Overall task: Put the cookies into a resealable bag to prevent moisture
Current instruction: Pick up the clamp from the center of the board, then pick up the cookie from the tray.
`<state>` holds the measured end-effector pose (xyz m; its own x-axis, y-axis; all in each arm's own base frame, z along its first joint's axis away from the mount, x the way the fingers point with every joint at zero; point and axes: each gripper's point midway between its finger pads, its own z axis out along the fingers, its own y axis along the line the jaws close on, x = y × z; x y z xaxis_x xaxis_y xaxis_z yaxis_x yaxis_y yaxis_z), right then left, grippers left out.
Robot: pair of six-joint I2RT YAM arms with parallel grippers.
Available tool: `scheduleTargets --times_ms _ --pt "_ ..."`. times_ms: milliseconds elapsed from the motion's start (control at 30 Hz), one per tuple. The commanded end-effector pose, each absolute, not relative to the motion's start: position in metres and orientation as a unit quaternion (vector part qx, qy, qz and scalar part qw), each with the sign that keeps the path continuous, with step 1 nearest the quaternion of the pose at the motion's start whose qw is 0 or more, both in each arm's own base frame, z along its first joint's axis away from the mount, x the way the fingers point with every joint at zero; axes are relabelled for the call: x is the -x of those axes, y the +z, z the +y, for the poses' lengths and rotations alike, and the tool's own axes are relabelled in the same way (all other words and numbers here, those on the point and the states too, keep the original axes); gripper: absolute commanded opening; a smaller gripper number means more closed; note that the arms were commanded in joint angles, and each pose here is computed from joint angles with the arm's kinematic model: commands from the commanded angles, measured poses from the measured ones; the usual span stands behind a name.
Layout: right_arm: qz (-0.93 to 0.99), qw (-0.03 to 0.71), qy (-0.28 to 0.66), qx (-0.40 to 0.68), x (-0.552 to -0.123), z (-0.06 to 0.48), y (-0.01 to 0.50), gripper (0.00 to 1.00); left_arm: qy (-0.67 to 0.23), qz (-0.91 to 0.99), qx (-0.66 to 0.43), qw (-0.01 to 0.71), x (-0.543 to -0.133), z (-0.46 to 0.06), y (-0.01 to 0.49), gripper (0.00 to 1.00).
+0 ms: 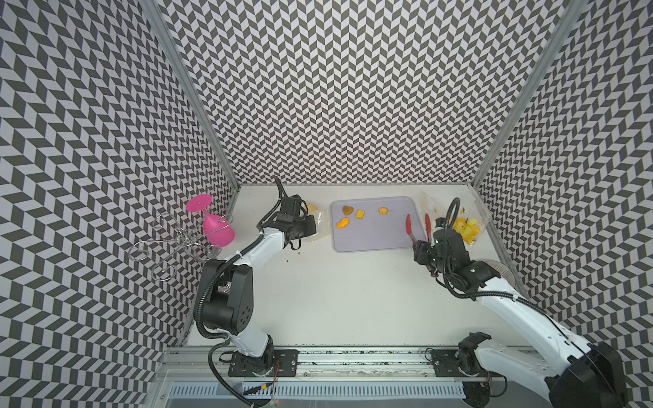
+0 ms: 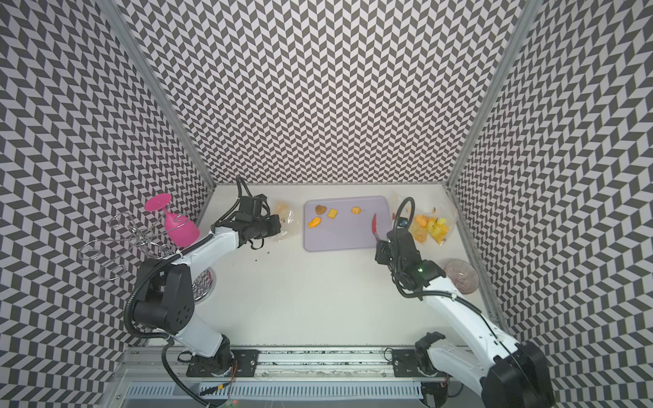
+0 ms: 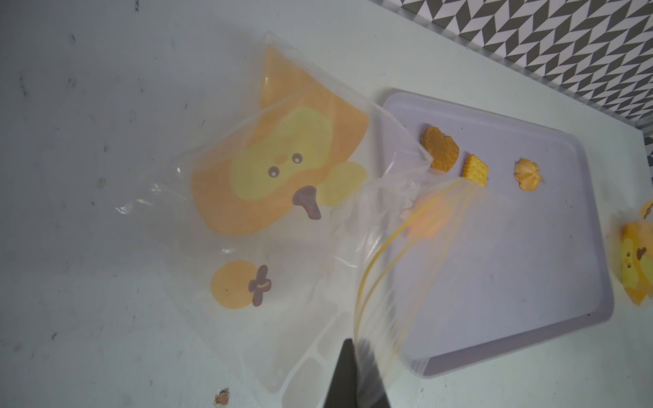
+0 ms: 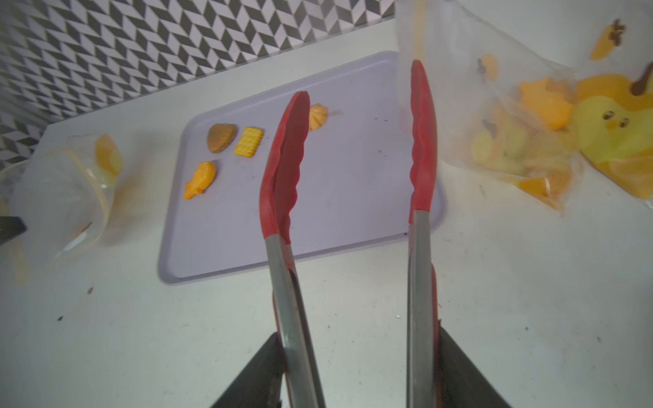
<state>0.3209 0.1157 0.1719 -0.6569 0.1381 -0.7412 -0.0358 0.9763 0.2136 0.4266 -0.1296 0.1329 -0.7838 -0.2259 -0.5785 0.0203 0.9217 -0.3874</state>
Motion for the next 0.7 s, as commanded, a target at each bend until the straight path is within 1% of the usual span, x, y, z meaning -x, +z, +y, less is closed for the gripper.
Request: scheduleTargets --times_ms 0,133,267,433,533,667 --pt "0.9 0.409 0.135 0.068 -0.343 0.151 0.183 0.61 -0.208 0.914 0.05 0.346 -0.431 -0.129 0.15 0.0" --pt "0.926 0.352 0.104 0.094 -0.366 0.16 0.163 0.59 -0.213 0.915 0.057 0.337 -0.434 -0.127 0.145 0.0" --pt "0.935 0.331 0.074 0.1 -0.391 0.159 0.152 0.57 -0.213 0.917 0.078 0.327 -0.442 -0.121 0.143 0.0" --pt "0.949 0.299 0.03 0.093 -0.425 0.151 0.138 0.57 -0.205 0.918 0.091 0.326 -0.462 -0.117 0.148 0.0" --pt "0.952 0.289 0.03 0.098 -0.44 0.155 0.136 0.58 -0.208 0.916 0.083 0.332 -0.468 -0.119 0.149 0.0" --pt "0.958 0.265 0.031 0.101 -0.459 0.161 0.13 0.62 -0.208 0.917 0.077 0.331 -0.466 -0.12 0.143 0.0"
